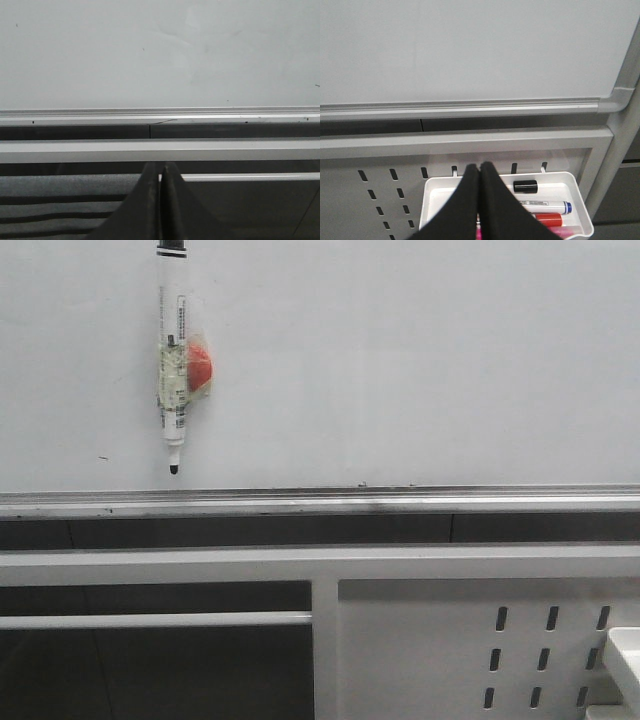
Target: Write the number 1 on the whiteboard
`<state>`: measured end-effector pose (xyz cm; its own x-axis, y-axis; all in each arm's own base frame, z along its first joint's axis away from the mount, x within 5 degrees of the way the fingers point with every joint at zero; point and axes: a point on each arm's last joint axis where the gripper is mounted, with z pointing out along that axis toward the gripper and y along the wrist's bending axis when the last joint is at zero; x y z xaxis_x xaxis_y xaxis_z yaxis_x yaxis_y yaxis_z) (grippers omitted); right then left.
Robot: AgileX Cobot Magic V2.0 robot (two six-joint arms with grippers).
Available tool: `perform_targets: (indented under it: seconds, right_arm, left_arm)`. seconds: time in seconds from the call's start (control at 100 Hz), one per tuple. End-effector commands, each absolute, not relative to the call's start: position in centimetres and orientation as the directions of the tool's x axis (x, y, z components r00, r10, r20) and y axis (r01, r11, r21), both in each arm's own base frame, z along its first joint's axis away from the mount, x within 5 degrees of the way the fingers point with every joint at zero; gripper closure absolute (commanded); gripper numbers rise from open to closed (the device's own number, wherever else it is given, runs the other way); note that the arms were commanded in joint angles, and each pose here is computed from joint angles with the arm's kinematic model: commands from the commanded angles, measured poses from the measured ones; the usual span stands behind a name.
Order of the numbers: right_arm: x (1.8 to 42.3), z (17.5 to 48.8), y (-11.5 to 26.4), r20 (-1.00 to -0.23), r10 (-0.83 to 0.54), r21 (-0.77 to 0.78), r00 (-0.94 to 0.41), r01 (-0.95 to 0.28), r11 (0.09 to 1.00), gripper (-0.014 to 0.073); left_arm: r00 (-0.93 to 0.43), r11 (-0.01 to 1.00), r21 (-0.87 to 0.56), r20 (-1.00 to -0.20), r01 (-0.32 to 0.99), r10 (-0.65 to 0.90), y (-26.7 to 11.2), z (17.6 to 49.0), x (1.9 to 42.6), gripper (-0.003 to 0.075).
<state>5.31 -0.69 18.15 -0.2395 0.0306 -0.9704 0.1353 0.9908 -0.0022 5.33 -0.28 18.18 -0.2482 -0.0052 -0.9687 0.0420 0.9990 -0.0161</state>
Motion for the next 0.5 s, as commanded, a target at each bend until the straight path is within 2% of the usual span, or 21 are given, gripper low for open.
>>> perform_targets:
  seconds: [0.0,0.33,0.49]
  right_arm:
    - [5.25,18.05,-0.7,-0.979,0.026,-0.003,-0.205,0.139,0.99,0.0654]
    - [5.25,18.05,-0.7,-0.979,0.026,-0.003,-0.205,0.139,0.99,0.0654]
    - [5.28,18.22,-0.71,-0.982,0.023,-0.003,-0.186,0.14,0.99,0.0654]
  left_arm:
    - [-0.208,0.999,-0.026,-0.978,0.043,-0.016,-0.3,17.57,5.41,0.074]
    - [-0.205,0.999,-0.021,-0.979,0.042,-0.011,-0.28,17.6,5.41,0.074]
    - [-0.144,0.999,-0.02,-0.99,0.041,-0.014,-0.27,18.15,5.51,0.074]
